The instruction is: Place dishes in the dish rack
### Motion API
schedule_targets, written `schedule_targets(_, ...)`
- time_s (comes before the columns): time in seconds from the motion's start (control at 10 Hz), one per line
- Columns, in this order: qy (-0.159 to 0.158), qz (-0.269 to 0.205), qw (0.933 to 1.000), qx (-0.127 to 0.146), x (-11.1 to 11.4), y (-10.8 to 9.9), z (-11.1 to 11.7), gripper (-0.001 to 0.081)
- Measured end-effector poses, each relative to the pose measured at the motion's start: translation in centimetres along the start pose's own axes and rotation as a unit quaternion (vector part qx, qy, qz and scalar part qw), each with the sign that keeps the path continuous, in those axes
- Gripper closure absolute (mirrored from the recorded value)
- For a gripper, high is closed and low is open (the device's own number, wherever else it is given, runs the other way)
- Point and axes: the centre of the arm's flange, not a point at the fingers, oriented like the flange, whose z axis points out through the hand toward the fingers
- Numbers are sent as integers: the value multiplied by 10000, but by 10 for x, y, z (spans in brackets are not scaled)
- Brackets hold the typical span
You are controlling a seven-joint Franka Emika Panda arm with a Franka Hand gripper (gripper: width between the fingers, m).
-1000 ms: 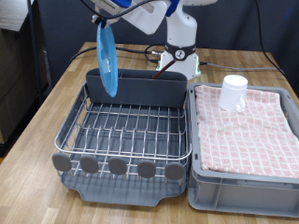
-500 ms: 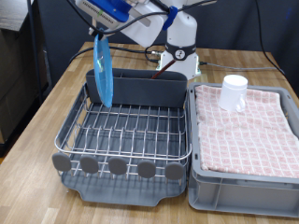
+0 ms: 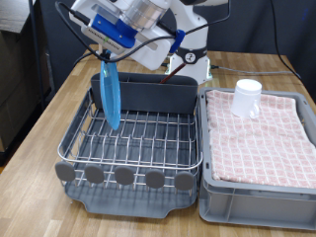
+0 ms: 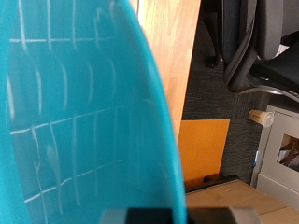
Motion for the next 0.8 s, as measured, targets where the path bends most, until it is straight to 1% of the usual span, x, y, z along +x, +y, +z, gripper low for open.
schedule_targets(0.5, -19, 29, 10000, 81, -18, -11, 32, 780)
schedule_targets(0.8, -31, 33, 9999, 123, -25, -18, 42, 780)
